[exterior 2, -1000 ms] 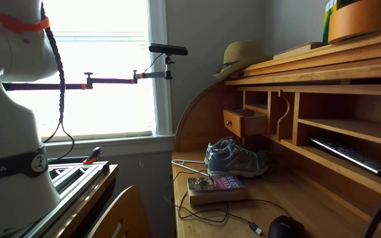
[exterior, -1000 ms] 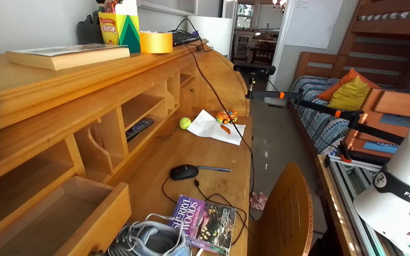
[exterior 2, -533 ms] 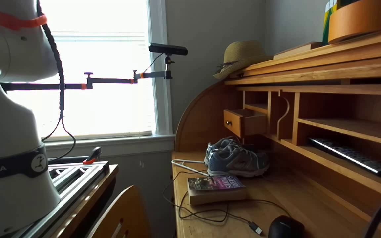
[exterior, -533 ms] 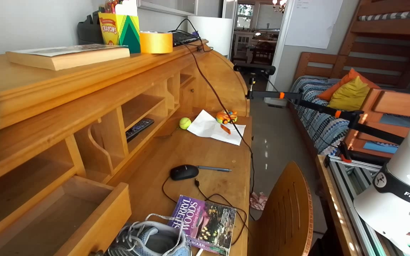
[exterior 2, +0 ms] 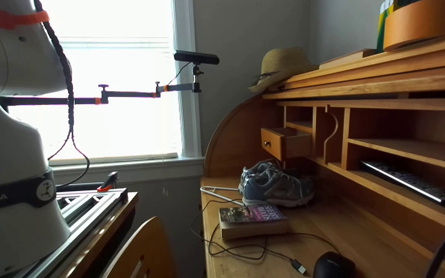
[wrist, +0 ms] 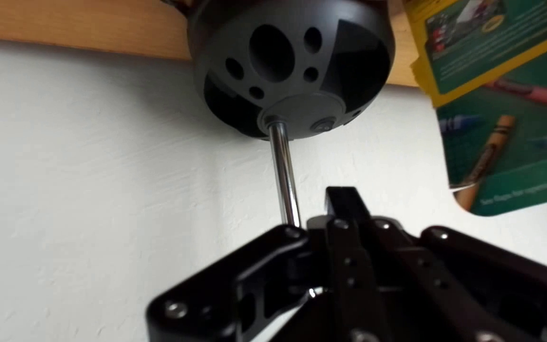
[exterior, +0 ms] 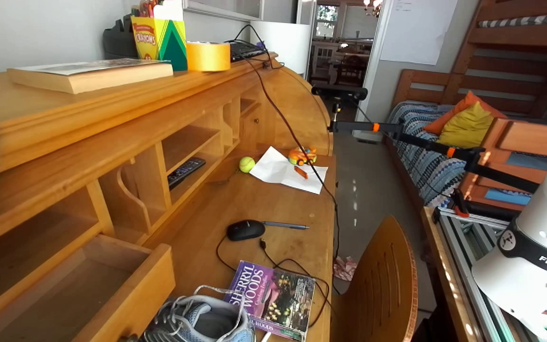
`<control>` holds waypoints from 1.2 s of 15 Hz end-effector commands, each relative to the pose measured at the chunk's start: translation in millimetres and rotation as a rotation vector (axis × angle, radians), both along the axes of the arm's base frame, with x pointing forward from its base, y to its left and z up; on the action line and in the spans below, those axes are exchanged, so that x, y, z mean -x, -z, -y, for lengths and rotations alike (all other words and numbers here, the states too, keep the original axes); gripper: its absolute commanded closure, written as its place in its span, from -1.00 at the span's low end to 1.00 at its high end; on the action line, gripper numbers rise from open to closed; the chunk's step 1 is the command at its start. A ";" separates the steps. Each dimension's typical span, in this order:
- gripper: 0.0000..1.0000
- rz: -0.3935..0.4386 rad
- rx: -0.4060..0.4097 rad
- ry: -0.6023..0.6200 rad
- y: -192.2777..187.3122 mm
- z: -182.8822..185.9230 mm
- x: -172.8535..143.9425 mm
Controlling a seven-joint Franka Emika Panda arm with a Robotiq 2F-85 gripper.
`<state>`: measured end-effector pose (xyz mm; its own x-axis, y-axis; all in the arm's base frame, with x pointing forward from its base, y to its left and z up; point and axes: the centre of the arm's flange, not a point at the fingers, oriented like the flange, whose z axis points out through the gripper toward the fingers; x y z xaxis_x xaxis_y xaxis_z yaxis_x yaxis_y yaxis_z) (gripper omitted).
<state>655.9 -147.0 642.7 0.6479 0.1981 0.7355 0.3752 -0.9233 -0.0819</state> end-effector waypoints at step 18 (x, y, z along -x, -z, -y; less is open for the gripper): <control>-1.00 -0.278 -0.267 0.148 -105.5 39.6 226.8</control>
